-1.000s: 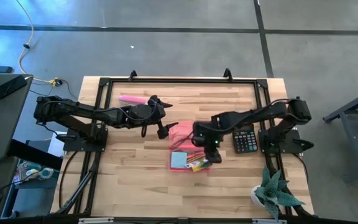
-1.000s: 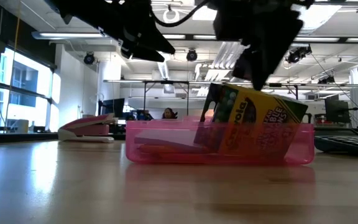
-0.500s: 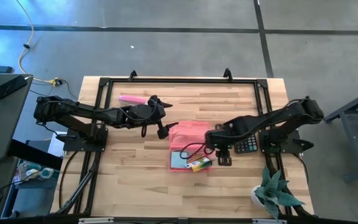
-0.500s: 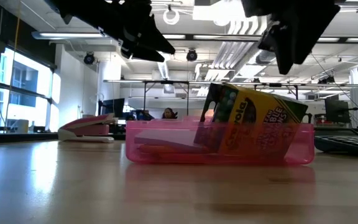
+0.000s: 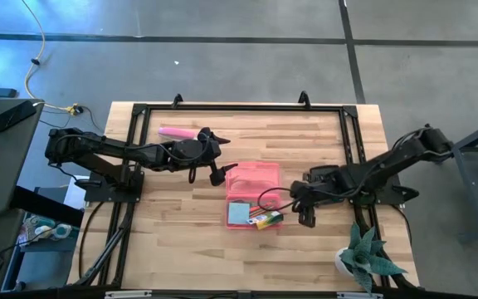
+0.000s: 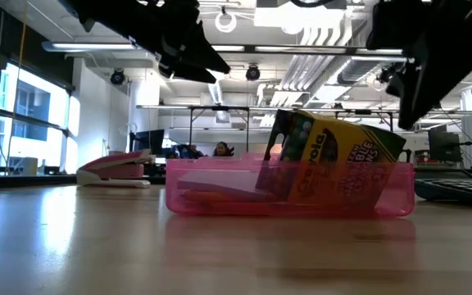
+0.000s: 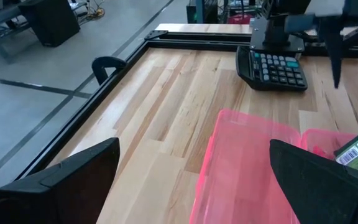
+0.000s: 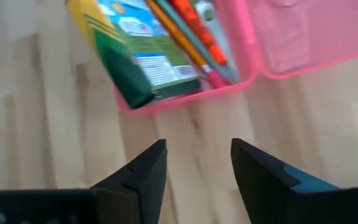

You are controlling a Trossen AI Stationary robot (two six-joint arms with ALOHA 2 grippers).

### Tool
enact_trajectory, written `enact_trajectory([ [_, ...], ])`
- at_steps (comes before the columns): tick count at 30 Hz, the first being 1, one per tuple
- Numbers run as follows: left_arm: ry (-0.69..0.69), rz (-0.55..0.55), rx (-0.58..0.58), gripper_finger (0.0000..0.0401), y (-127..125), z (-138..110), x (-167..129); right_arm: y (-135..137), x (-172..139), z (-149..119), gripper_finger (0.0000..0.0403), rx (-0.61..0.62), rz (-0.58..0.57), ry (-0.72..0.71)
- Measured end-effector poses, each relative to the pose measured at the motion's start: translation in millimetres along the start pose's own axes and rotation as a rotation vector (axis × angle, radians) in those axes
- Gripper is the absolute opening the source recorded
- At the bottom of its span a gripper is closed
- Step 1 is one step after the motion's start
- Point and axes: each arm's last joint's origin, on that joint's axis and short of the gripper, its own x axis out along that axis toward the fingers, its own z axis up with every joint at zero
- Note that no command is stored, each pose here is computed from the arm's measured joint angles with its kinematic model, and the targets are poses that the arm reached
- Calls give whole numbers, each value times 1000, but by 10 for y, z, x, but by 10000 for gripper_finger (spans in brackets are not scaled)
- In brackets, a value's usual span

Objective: Pack school essentials
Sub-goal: Put the crayon box into the supply box

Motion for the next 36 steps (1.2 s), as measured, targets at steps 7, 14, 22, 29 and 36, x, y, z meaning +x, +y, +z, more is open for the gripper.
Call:
enact_trajectory([
  [7, 3, 0, 1, 400, 0, -3, 0, 114, 156, -158, 169, -12, 117, -80],
  [14, 0, 0, 0, 400, 0, 0, 0, 355, 119, -357, 169, -138, -74, -249],
  [22, 0, 0, -2, 400, 0, 0, 0, 449, 152, -455, 169, -169, -157, -310],
  [29, -1, 0, -4, 400, 0, 1, 0, 447, 154, -393, 191, -209, -155, -341],
  [36, -1, 0, 0, 400, 0, 1, 0, 476, 268, -363, 238, -353, -189, -340],
])
